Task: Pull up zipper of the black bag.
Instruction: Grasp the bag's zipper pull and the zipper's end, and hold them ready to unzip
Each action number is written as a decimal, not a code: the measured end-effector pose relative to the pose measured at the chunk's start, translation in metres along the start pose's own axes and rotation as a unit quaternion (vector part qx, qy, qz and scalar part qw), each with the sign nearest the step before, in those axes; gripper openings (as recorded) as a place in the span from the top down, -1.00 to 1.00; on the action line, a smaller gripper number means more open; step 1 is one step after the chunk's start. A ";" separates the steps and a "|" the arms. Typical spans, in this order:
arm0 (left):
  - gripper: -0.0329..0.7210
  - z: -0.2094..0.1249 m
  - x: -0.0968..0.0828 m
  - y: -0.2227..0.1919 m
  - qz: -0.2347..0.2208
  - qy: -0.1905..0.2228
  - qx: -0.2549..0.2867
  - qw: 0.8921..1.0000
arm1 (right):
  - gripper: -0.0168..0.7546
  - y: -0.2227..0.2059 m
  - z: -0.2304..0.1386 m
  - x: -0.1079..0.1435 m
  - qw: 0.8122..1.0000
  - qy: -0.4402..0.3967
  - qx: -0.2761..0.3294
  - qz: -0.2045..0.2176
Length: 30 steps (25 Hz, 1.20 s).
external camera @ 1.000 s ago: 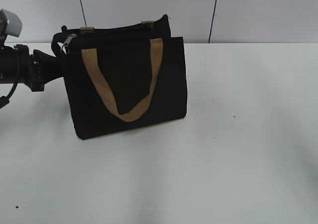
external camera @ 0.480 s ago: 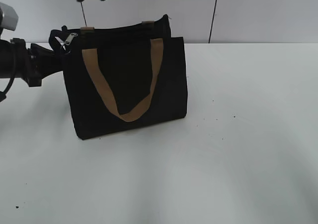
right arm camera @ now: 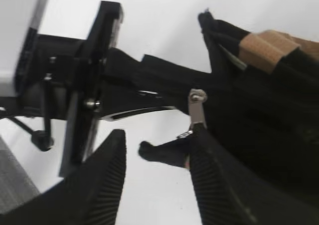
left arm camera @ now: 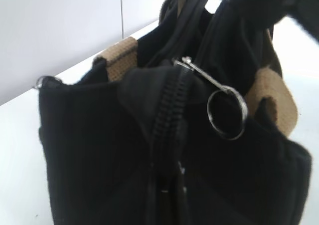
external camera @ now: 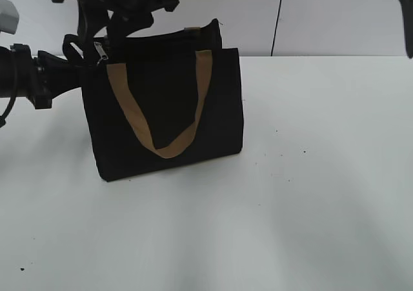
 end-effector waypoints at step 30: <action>0.85 0.003 -0.005 0.000 -0.018 0.001 -0.011 1.000 | 0.11 -0.041 -0.014 -0.016 0.996 0.072 0.023 -0.039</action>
Point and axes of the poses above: a point on each arm's last joint axis where the gripper is mounted, y pointing back along that axis away from the gripper, x along the wrist's bending axis when the last joint is at zero, z = x × y, the point moved 4 cm from there along -y, pointing out along that axis toward the gripper, and after that the axes turned 15 degrees about y, right-handed, at the moved point
